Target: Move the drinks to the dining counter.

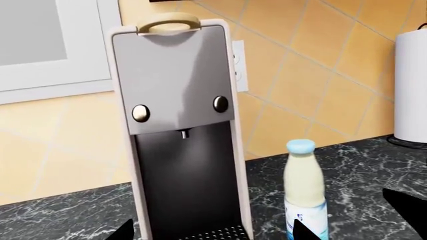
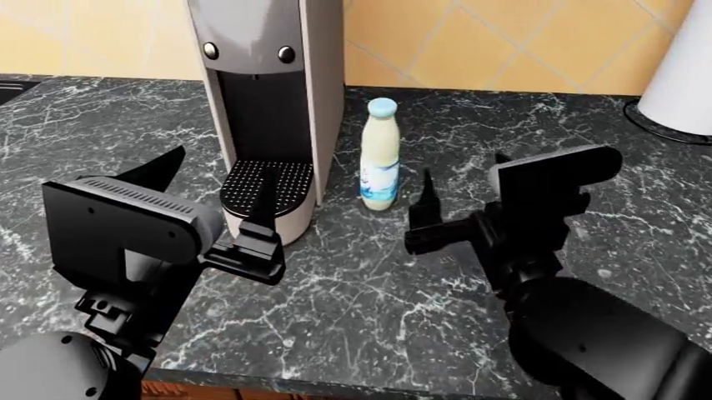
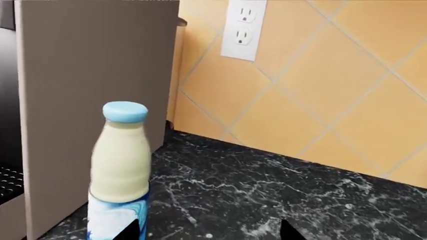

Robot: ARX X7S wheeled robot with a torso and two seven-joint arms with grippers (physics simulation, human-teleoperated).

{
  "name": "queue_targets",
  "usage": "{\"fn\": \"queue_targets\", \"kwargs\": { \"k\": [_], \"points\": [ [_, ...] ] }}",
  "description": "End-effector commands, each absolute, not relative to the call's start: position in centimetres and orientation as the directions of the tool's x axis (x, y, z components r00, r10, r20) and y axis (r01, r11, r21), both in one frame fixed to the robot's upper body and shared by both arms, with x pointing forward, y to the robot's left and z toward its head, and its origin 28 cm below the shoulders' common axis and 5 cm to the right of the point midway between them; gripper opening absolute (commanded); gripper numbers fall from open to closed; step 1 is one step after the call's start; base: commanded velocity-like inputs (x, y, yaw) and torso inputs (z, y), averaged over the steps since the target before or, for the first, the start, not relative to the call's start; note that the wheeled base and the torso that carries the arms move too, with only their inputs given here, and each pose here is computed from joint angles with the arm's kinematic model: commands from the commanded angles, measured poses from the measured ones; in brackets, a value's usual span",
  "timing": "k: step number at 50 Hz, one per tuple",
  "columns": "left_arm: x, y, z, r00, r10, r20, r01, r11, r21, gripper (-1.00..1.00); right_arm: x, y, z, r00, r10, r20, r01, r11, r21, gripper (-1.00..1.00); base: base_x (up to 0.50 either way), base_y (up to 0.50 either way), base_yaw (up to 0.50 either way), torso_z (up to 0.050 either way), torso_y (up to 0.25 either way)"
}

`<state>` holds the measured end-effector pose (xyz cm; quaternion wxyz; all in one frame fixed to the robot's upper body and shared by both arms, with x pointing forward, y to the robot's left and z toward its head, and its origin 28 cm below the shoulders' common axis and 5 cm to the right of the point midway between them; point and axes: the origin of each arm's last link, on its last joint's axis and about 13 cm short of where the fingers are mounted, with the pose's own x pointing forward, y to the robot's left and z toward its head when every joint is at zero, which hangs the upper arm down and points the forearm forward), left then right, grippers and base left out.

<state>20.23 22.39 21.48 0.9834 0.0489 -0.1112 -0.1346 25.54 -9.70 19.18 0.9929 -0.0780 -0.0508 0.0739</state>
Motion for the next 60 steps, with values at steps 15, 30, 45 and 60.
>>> {"fn": "queue_targets", "kwargs": {
  "k": [15, 30, 45, 60],
  "points": [
    [20.4, 22.5, 21.5, 0.940, -0.275, 0.204, 0.254, 0.959, 0.123, 1.00, 27.3, -10.0, 19.7, 0.962, 0.274, -0.008, -0.274, 0.958, -0.087, 1.00, 0.00, 0.00, 0.00, 0.000, 0.000],
    [20.3, 22.5, 21.4, 0.941, -0.272, 0.203, 0.251, 0.960, 0.121, 1.00, 27.4, -9.4, 19.8, 0.925, 0.381, 0.005, -0.380, 0.923, -0.064, 1.00, 0.00, 0.00, 0.00, 0.000, 0.000],
    [20.3, 22.5, 21.4, 0.941, -0.271, 0.201, 0.250, 0.960, 0.123, 1.00, 28.4, -9.4, 20.1, 0.926, 0.378, -0.012, -0.378, 0.922, -0.089, 1.00, 0.00, 0.00, 0.00, 0.000, 0.000],
    [20.3, 22.6, 21.3, 0.942, -0.269, 0.202, 0.249, 0.961, 0.120, 1.00, 29.3, -8.4, 21.0, 0.905, 0.426, -0.001, -0.422, 0.896, -0.135, 1.00, 0.00, 0.00, 0.00, 0.000, 0.000]
  ]
}}
